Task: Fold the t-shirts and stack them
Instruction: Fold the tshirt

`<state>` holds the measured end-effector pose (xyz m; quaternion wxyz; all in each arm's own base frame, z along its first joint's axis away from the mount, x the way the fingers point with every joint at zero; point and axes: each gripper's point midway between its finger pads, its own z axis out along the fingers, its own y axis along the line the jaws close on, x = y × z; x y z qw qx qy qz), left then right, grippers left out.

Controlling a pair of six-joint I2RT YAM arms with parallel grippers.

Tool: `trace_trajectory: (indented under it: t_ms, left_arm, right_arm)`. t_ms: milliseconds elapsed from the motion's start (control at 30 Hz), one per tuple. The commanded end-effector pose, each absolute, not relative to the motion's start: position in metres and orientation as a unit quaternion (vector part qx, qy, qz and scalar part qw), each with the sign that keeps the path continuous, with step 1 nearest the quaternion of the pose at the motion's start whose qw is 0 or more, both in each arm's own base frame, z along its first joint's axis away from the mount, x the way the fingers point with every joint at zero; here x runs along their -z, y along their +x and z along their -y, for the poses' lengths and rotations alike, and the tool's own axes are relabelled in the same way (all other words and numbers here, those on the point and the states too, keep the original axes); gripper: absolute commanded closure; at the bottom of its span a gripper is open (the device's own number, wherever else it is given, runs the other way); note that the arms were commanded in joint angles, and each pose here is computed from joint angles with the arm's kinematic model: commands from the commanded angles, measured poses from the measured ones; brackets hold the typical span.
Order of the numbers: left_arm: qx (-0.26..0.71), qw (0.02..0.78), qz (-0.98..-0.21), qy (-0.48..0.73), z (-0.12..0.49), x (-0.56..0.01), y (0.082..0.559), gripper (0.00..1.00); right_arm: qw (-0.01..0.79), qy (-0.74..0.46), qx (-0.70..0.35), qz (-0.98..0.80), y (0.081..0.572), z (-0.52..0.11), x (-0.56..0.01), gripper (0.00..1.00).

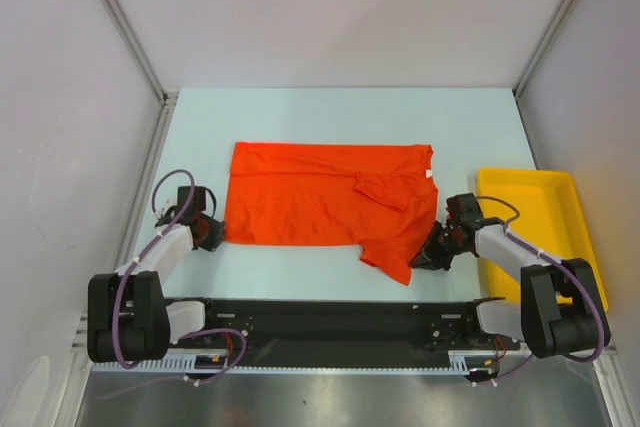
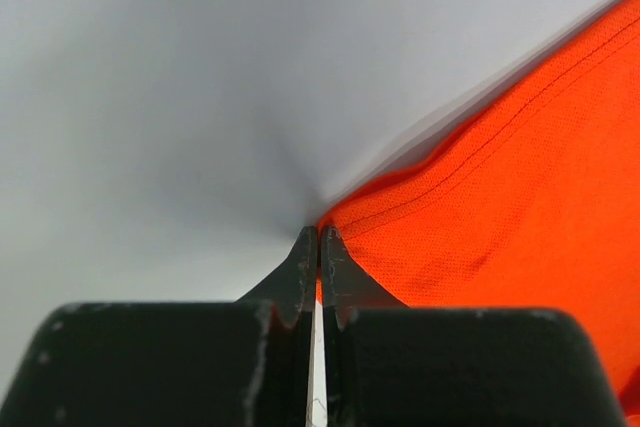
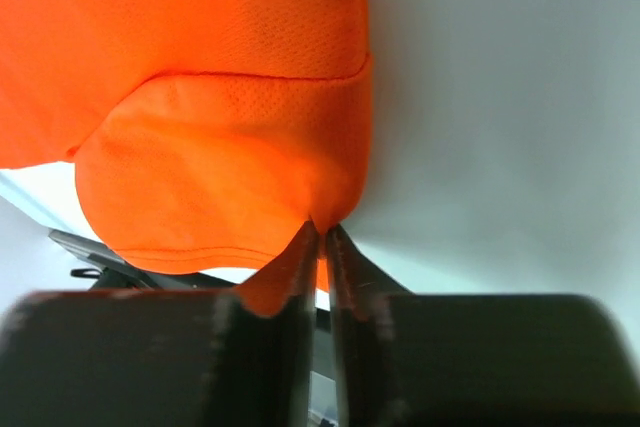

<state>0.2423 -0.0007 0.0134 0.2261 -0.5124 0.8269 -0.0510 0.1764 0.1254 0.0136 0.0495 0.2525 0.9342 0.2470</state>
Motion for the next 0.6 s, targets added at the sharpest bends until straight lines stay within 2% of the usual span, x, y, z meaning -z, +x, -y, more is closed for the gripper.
trace_trajectory:
  t_ms: [0, 67, 300, 567]
  left_arm:
    - [0.016, 0.222, -0.835, -0.504, -0.01, -0.011, 0.231, 1.0]
    - [0.012, 0.224, -0.836, -0.5, -0.011, -0.012, 0.231, 1.0]
    - [-0.006, 0.235, -0.845, -0.481, -0.018, -0.029, 0.226, 1.0]
    - [-0.028, 0.249, -0.851, -0.463, -0.027, -0.045, 0.231, 1.0]
  right_arm:
    - [0.051, 0.254, -0.213, -0.942, 0.166, -0.114, 0.0, 0.92]
    - [0.055, 0.255, -0.211, -0.942, 0.166, -0.112, -0.003, 1.0]
    - [0.083, 0.238, -0.23, -0.94, 0.176, -0.11, -0.042, 1.0]
    - [0.139, 0.213, -0.206, -0.945, 0.22, -0.093, -0.082, 1.0]
